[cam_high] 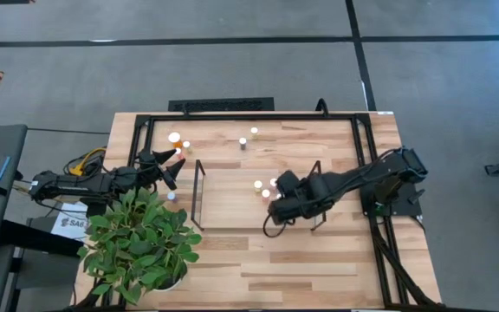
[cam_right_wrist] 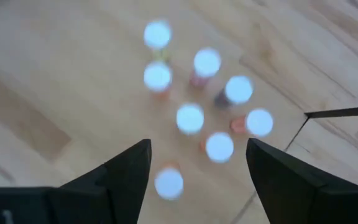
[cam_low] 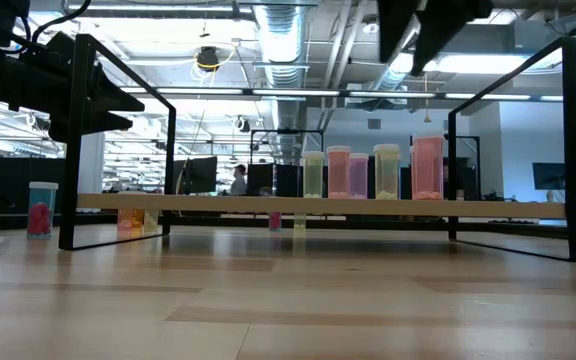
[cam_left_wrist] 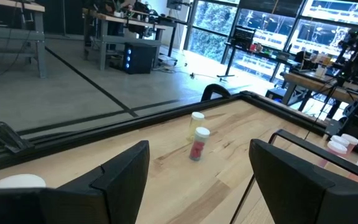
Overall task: Pick and place medicine bottles onto shelf by color
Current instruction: Put the yellow pill bottle on the shelf
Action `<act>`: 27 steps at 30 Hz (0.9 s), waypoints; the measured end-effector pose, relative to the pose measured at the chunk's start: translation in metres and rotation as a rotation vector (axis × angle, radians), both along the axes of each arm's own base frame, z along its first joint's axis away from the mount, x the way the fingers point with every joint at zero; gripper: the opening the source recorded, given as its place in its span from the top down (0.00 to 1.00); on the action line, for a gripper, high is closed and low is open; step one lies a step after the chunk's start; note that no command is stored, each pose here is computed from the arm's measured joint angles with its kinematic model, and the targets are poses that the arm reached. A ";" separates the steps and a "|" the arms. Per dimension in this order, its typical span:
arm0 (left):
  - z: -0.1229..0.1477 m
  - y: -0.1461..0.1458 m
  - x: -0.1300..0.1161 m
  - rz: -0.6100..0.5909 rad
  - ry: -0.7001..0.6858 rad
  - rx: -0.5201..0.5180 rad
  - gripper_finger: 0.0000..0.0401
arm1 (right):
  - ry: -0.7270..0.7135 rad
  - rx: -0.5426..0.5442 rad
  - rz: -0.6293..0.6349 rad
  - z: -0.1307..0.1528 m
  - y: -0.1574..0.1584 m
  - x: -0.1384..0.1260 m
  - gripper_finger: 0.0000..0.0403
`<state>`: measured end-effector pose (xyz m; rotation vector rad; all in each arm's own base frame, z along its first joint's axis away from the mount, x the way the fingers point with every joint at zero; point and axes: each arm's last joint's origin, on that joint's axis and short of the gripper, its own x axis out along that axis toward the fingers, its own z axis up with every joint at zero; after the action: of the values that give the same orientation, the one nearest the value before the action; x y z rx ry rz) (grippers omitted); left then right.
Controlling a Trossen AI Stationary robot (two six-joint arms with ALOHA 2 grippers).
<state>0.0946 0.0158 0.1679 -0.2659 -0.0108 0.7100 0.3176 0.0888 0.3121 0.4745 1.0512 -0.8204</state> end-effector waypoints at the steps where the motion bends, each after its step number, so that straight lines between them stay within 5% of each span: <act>1: 0.000 0.000 0.000 0.000 0.000 0.000 0.34 | -0.025 0.006 -0.037 0.004 -0.004 0.002 0.29; 11: 0.000 0.000 0.000 0.000 0.000 0.000 0.34 | -0.192 0.080 -0.234 0.012 -0.060 0.027 0.29; 22: 0.000 0.000 0.000 0.000 -0.001 0.000 0.34 | -0.437 0.204 -0.650 0.004 -0.193 0.033 0.29; 27: 0.000 0.000 0.000 0.000 0.000 0.000 0.34 | -0.511 0.225 -0.730 -0.012 -0.238 0.038 0.29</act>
<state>0.0946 0.0158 0.1679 -0.2660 -0.0108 0.7098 0.3554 -0.1488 0.2999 1.2312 0.4775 -1.1370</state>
